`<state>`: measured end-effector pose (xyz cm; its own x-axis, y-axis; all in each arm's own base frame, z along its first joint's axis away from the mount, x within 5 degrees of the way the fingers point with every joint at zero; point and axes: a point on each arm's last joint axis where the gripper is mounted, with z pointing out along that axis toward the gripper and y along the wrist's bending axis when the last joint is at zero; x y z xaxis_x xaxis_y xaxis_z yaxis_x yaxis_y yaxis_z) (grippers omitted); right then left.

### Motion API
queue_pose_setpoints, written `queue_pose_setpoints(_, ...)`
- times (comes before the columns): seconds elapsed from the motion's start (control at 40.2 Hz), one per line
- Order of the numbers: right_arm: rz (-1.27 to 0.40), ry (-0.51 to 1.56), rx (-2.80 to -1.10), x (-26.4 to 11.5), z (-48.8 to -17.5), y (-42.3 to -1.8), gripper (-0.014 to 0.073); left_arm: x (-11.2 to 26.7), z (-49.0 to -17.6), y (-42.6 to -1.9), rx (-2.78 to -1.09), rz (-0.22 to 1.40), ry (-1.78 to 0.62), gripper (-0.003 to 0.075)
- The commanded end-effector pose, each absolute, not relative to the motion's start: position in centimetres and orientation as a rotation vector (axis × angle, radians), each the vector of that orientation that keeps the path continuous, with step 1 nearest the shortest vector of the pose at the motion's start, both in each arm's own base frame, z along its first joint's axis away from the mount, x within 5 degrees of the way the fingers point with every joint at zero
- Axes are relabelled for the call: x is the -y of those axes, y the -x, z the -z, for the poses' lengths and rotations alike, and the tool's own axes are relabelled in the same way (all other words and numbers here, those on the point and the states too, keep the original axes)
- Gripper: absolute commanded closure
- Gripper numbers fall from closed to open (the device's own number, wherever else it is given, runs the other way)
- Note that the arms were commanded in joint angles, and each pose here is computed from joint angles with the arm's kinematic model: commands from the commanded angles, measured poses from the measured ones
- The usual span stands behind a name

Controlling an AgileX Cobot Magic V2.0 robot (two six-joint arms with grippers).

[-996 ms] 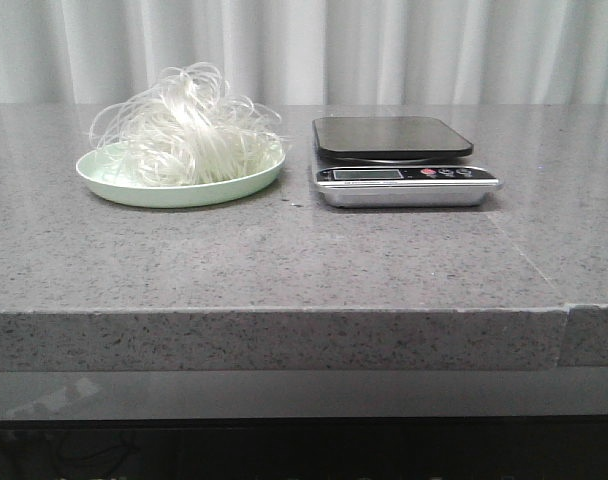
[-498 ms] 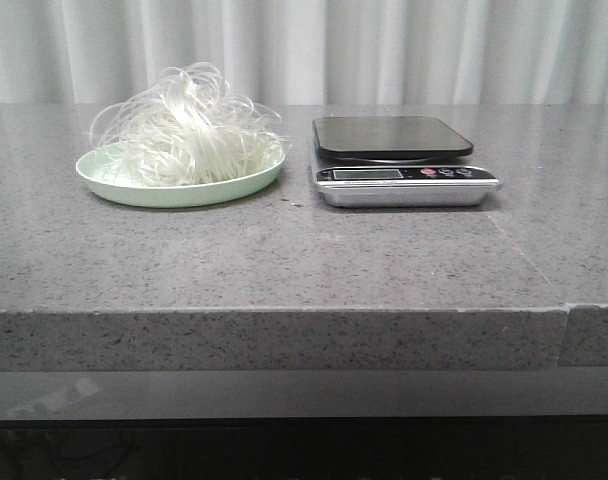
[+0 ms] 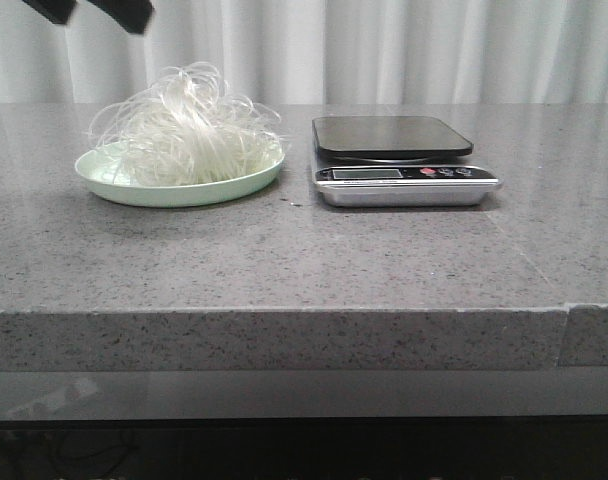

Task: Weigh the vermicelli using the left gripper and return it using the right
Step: 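Lower the left gripper onto the vermicelli on the green plate and grasp it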

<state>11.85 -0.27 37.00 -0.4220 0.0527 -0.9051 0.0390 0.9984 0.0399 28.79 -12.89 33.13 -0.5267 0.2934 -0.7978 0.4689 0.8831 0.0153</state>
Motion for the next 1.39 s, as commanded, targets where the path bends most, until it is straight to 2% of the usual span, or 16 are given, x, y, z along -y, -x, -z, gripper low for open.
queue_pose_setpoints(0.0,-0.001,-0.065,-1.919,0.4,-38.5,-12.1,-0.0003,14.0,-34.6,-30.8,-2.099,0.262,-0.542,0.0175)
queue_pose_setpoints(0.274,-0.001,-0.065,-1.919,0.4,-38.5,-12.1,-0.0003,16.1,-32.3,-35.2,-2.211,0.255,-0.577,0.0175)
queue_pose_setpoints(0.548,-0.001,-0.065,-1.919,0.4,-38.5,-12.1,-0.0003,16.7,-30.6,-36.8,-2.244,0.247,-0.587,0.0183)
queue_pose_setpoints(0.647,-0.001,-0.065,-1.919,0.4,-38.5,-12.1,-0.0003,16.8,-30.3,-36.9,-2.254,0.244,-0.591,0.0249)
queue_pose_setpoints(0.822,-0.001,-0.065,-1.919,0.4,-38.5,-12.1,-0.0003,16.8,-30.2,-36.9,-2.26,0.243,-0.593,0.043)
queue_pose_setpoints(1.021,-0.001,-0.065,-1.919,0.4,-38.5,-12.1,-0.0003,16.8,-30.3,-36.8,-2.258,0.244,-0.593,0.057)
queue_pose_setpoints(1.17,-0.001,-0.065,-1.919,0.4,-38.5,-12.1,-0.0003,16.8,-31.3,-36.8,-2.248,0.247,-0.594,0.0566)
queue_pose_setpoints(1.369,-0.001,-0.065,-1.919,0.4,-38.5,-12.1,-0.0003,16.8,-34.3,-36.6,-2.227,0.257,-0.602,0.0566)
